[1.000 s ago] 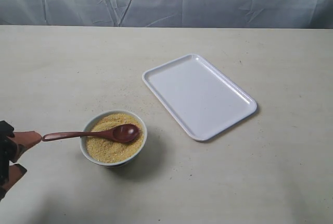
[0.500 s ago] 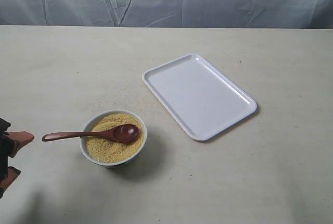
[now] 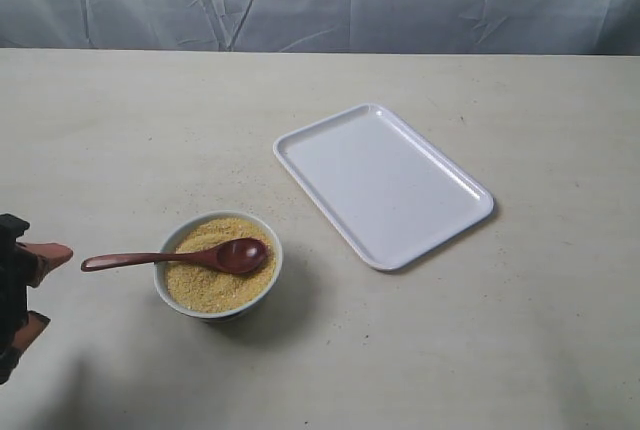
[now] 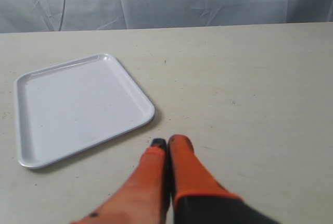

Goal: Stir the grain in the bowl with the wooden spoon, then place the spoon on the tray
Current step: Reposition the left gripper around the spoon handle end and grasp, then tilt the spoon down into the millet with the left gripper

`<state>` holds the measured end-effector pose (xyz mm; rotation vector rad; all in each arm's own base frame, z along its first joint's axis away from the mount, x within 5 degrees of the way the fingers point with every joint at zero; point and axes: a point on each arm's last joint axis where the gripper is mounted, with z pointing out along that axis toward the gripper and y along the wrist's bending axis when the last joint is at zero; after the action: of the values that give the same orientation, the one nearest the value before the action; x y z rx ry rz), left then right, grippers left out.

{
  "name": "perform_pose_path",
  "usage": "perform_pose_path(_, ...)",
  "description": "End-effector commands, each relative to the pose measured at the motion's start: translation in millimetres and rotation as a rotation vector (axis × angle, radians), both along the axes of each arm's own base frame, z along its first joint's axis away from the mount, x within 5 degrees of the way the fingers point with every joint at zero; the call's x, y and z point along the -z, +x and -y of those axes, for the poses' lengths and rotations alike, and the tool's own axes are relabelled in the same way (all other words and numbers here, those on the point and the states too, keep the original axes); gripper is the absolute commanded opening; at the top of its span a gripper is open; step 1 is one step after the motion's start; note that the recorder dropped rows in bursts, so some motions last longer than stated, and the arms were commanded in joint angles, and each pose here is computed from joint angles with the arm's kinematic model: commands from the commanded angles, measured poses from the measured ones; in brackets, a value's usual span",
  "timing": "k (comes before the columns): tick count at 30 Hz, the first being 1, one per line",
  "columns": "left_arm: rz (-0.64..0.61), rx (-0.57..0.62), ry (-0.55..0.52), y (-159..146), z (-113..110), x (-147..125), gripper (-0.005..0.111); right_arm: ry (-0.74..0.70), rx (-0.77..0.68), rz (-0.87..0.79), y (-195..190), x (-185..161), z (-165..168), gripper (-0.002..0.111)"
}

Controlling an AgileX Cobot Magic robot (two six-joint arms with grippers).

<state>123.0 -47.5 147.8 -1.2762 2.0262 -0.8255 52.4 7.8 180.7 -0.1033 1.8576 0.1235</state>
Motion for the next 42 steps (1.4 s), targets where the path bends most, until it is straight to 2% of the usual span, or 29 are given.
perform_pose_path(1,-0.028,0.014,0.038,7.7,4.0,3.3,0.067,-0.001,0.006,0.012,0.0,0.2,0.4,0.003)
perform_pose_path(11,-0.053,0.052,0.064,33.0,20.3,-0.8,0.067,0.001,0.006,0.012,0.0,0.2,0.4,0.003)
perform_pose_path(20,-0.120,0.085,0.101,52.5,33.5,8.5,0.067,-0.001,0.006,0.012,0.1,0.2,0.4,0.003)
perform_pose_path(30,-0.095,0.115,0.109,71.2,45.0,5.7,0.066,-0.001,0.006,0.012,0.1,0.2,0.4,0.003)
perform_pose_path(42,-0.075,0.122,0.134,73.9,44.8,8.0,0.037,0.001,0.006,0.012,0.0,0.2,0.3,0.003)
